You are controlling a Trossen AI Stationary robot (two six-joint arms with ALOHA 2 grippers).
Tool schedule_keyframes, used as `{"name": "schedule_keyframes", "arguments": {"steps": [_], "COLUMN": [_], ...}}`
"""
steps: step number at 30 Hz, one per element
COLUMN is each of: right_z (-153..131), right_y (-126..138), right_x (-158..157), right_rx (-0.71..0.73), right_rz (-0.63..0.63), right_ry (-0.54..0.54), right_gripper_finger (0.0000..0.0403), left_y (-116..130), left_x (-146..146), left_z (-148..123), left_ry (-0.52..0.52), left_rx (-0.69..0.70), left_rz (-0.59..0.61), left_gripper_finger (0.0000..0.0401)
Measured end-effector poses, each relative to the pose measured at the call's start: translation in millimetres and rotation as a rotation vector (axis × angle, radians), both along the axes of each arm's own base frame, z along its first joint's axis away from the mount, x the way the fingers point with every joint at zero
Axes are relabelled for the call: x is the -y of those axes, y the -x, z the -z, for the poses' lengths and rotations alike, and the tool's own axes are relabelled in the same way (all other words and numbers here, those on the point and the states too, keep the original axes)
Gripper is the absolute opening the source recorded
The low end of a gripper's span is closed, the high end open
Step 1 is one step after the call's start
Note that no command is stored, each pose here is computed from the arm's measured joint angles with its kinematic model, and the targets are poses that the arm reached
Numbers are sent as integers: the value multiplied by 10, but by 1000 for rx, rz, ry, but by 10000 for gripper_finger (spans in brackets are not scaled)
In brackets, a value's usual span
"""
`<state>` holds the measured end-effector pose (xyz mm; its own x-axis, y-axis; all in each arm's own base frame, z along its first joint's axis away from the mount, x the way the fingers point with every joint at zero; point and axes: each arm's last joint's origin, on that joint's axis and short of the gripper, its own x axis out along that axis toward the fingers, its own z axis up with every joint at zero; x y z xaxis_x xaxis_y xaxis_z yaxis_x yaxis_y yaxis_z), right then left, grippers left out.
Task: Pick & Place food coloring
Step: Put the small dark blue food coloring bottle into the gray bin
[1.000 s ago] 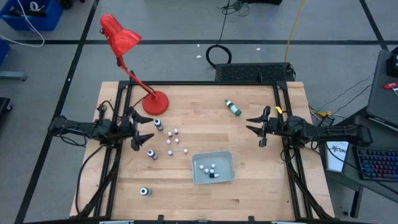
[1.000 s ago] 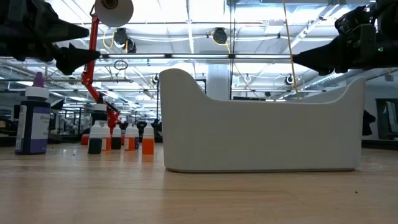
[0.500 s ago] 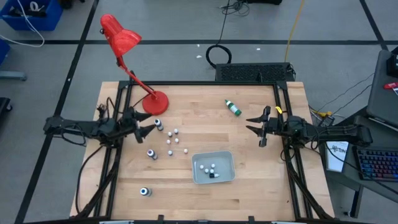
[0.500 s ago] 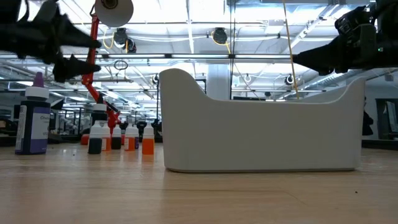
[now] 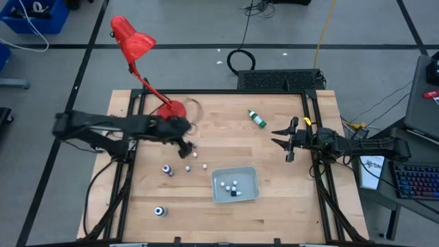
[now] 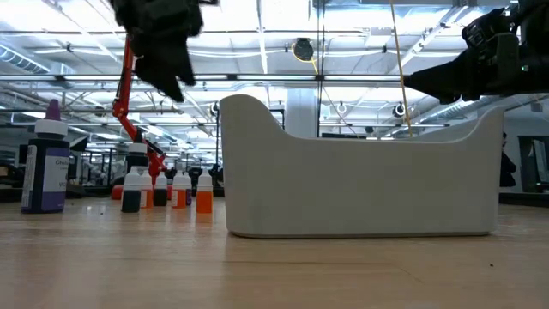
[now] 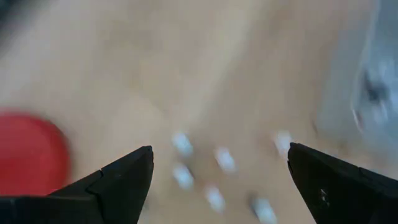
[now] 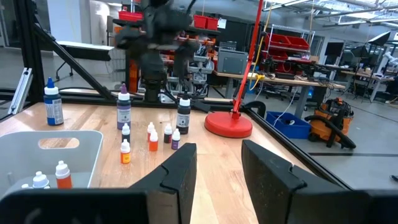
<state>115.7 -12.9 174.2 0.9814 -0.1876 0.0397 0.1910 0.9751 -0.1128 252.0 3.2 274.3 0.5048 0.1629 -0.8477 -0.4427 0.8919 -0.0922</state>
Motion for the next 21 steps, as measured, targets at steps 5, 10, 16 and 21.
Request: {"name": "schedule_keyframes", "arguments": {"steps": [5, 10, 16, 21], "right_z": [0, 0, -1, 0], "right_y": [0, 0, 0, 0], "right_x": [0, 0, 0, 0], "right_rx": [0, 0, 1, 0], "right_rz": [0, 0, 0, 0], "right_ry": [0, 0, 0, 0], "right_gripper_finger": [116, 116, 116, 116], "left_y": [-278, -341, -384, -443], "left_x": [266, 498, 675, 702], "left_z": [190, 319, 463, 591], "left_ry": [179, 213, 265, 266], "left_rx": [-282, -387, -407, -413], "left_rz": [-13, -124, -331, -465], "left_gripper_finger": [365, 365, 365, 365]}}
